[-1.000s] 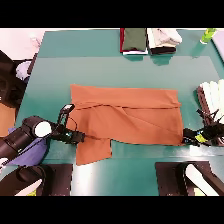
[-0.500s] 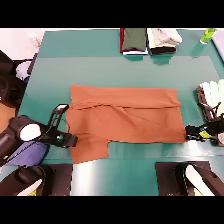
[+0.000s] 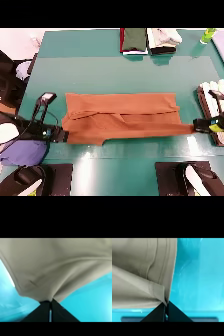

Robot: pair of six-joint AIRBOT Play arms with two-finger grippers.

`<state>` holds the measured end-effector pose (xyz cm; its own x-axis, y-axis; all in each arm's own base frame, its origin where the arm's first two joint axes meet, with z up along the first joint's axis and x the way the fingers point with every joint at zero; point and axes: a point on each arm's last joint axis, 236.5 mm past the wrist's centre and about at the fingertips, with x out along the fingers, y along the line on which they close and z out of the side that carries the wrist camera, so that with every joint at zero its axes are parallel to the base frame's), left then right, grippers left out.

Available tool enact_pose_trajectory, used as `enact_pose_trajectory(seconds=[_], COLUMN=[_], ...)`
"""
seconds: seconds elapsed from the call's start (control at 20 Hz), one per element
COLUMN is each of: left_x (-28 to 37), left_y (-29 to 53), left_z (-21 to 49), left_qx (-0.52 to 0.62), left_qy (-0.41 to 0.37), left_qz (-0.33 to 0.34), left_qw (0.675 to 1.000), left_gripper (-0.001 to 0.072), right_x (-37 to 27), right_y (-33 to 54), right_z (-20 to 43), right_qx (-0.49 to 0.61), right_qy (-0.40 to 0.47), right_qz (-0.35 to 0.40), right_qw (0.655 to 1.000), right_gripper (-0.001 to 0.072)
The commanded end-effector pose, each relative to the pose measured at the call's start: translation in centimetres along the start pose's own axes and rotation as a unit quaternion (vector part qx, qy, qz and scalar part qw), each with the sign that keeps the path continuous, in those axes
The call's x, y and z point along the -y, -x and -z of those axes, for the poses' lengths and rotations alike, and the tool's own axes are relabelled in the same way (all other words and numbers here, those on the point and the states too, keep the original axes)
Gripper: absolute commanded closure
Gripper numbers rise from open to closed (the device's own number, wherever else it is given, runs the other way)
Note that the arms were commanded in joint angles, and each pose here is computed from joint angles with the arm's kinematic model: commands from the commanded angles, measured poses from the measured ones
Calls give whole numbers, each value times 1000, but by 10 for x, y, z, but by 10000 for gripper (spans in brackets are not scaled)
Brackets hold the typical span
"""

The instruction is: Fold the shirts.

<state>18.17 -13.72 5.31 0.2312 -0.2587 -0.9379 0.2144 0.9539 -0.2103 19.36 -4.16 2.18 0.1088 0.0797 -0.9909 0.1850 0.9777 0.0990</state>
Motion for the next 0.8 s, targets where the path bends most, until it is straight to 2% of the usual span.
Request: enact_pose_trajectory(seconds=[0.0, 0.2, 0.35, 0.75], left_x=[-26, -52, -66, -84], left_y=[-1, -37, -60, -102], left_z=[-63, -124, -165, -220], left_qx=[74, 94, 111, 133], left_qy=[-35, -8, -18, -1], left_qz=[-76, -95, -90, -86], left_qw=[994, 991, 990, 987], left_gripper=[686, 686, 685, 683], right_x=[-4, -11, -24, -42], right_y=[10, -5, -24, -55], right_z=[-55, -111, -149, -213], right_qx=[37, 24, 14, 5], right_qy=[-2, 15, 27, 37], right_qz=[-18, -28, -31, -32], right_qw=[999, 999, 999, 999], right_gripper=[696, 696, 696, 691])
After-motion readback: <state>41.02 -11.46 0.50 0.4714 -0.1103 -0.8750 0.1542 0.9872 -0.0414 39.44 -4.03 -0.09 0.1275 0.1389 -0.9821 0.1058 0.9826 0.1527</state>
